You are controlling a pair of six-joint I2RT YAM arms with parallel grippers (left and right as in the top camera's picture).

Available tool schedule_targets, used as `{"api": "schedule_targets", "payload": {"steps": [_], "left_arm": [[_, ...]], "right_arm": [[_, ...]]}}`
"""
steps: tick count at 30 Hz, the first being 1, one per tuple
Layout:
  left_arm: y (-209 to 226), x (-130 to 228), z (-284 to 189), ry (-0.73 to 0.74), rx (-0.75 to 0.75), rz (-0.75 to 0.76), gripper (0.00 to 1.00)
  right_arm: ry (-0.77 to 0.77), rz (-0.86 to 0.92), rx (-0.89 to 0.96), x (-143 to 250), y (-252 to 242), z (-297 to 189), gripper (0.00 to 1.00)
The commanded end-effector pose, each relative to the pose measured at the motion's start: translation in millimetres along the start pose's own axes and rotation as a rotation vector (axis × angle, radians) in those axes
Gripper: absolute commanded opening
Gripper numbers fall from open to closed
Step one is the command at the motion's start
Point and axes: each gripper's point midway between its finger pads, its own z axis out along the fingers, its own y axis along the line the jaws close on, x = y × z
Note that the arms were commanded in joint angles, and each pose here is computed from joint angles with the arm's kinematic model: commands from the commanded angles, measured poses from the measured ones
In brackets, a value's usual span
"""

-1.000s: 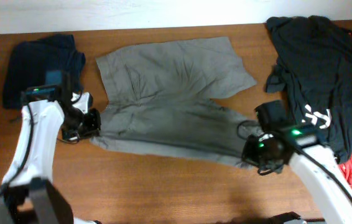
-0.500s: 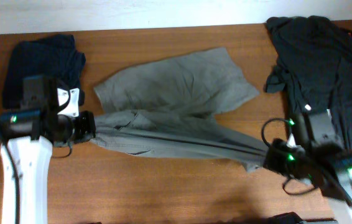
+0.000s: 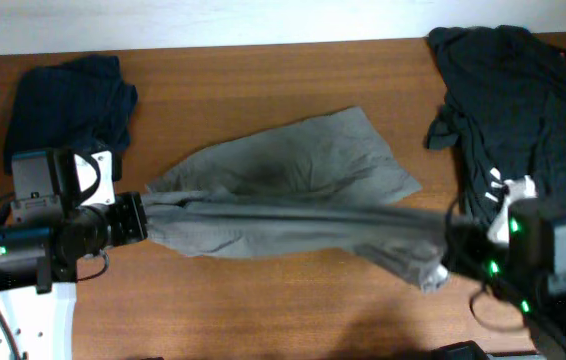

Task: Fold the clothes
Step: 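Lift the hems with both grippers and fold them toward the waistband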

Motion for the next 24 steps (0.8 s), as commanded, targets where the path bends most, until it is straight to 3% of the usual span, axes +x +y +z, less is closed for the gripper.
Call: {"api": "schedule_targets", "payload": {"steps": [1, 7, 13, 24], "left_arm": [[30.2, -12.7, 6.2, -0.006, -0.155, -0.036, 0.0], [42.3, -22.5, 37.3, 0.06, -0.197, -0.057, 0.0], [57.6, -43.2, 80.8, 0.088, -0.243, -0.065, 0.0], [88.6, -80.5, 166.2, 0.065, -0.329, -0.059, 0.0]], "right_arm": [[-0.071, -0.095, 0.095, -39.3, -2.3, 25.6, 0.04], [-0.019, -0.171, 0.12, -70.6, 15.4, 105.7, 0.04], [0.077, -0.176, 0.168, -71.0, 13.7, 184.7, 0.04], [0.101, -0.181, 0.179, -71.5, 12.7, 252.9, 0.04]]}}
